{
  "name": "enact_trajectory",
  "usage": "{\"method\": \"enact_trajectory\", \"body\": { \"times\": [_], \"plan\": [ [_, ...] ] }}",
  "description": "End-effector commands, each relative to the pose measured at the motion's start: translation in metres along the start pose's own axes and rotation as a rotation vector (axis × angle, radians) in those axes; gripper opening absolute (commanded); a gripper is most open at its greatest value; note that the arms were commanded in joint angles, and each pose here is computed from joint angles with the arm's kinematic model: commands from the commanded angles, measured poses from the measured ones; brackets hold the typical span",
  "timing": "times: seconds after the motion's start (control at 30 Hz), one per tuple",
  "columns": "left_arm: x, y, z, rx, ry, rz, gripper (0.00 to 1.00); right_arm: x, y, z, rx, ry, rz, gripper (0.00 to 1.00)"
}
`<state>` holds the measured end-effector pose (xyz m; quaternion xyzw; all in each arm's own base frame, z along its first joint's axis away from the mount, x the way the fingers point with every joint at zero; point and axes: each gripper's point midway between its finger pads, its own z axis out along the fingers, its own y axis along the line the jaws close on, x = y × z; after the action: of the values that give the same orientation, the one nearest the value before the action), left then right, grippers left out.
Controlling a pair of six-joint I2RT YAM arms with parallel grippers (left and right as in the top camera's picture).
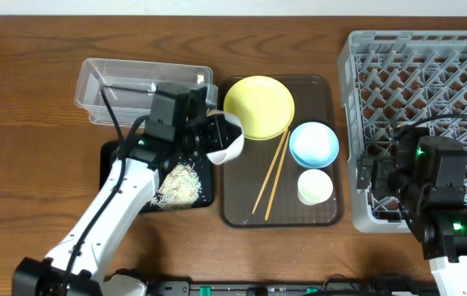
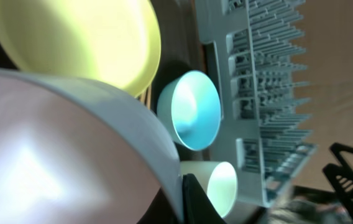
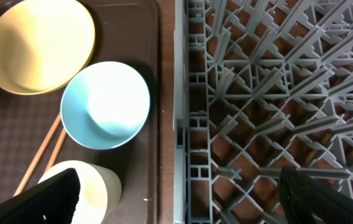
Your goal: Sort waste into correct bins and load items into the dishwasher rack
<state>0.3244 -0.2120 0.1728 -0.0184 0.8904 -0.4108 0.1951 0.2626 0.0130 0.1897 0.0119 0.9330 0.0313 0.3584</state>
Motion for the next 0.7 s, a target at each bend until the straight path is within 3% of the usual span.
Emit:
{"method": "enact_trajectory", "body": {
  "times": [0.0,0.27,0.4,0.67],
  "plan": [
    [-0.021,-0.006,-0.006,-0.143,-0.078,0.231,0.06,-0.007,-0.001,-0.005,0.002,-0.021,0.002,0.99],
    [-0.011,0.009,0.014,-0.45,-0.101,0.517,0.06,-0.007,-0.002,-0.005,0.002,-0.021,0.002,0.99],
    [0.004,0.007,0.041,-0.473,-0.045,0.666,0.06,-0.007,-0.003,-0.005,0.009,-0.021,0.002,0.99],
    [0.04,0.027,0.085,-0.484,0.102,0.697,0.06,-0.007,-0.003,-0.005,0.009,-0.021,0.002,0.99]
  ]
}}
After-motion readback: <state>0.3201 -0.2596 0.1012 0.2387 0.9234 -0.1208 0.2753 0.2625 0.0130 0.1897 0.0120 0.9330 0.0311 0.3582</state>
